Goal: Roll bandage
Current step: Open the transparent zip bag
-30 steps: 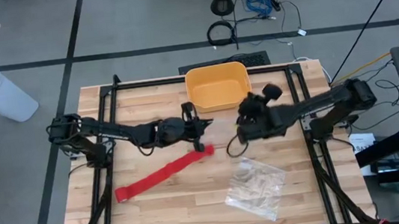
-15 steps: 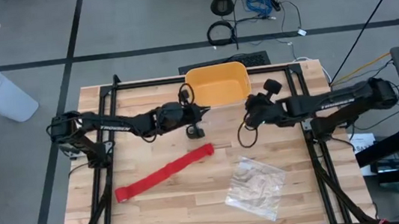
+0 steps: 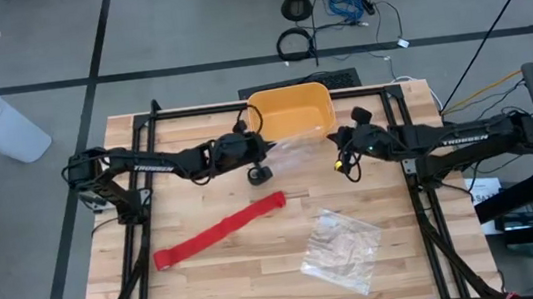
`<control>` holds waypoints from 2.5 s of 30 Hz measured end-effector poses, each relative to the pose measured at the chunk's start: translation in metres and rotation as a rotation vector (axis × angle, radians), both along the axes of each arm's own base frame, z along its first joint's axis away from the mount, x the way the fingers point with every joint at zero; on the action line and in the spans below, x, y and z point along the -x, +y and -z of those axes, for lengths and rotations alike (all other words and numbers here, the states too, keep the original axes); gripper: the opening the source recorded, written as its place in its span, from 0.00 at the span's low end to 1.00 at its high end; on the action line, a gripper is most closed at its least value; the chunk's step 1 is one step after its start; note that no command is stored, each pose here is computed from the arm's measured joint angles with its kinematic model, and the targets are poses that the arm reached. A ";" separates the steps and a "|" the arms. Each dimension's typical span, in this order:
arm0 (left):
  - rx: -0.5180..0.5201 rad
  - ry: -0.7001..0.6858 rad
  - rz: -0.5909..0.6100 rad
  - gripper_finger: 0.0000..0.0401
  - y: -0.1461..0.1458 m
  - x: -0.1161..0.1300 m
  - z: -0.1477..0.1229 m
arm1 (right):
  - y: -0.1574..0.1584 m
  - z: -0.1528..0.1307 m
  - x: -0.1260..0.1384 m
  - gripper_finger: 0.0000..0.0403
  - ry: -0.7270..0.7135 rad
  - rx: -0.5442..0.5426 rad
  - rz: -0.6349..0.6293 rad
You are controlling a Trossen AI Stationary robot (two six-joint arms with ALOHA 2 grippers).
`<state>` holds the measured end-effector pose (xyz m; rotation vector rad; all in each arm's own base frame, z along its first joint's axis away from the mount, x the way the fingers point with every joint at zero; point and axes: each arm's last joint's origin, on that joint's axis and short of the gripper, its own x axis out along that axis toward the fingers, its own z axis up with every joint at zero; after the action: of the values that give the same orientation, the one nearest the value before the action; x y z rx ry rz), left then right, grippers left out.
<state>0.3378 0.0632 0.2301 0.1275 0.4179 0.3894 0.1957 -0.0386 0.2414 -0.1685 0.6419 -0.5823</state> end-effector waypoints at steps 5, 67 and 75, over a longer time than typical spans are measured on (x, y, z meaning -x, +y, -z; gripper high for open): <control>0.012 0.027 0.014 0.00 0.000 0.001 0.003 | 0.006 0.014 0.006 0.00 0.015 -0.034 -0.003; 0.244 0.024 0.429 0.00 -0.061 -0.056 0.162 | 0.098 0.100 -0.073 0.01 -0.125 -0.374 -0.196; 0.318 0.013 0.399 0.00 -0.062 -0.060 0.177 | 0.094 0.118 -0.076 0.00 -0.091 -0.338 -0.131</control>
<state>0.3981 0.0016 0.0531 -0.0964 0.4508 -0.0730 0.2721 0.0558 0.1236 0.1316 0.6268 -0.3464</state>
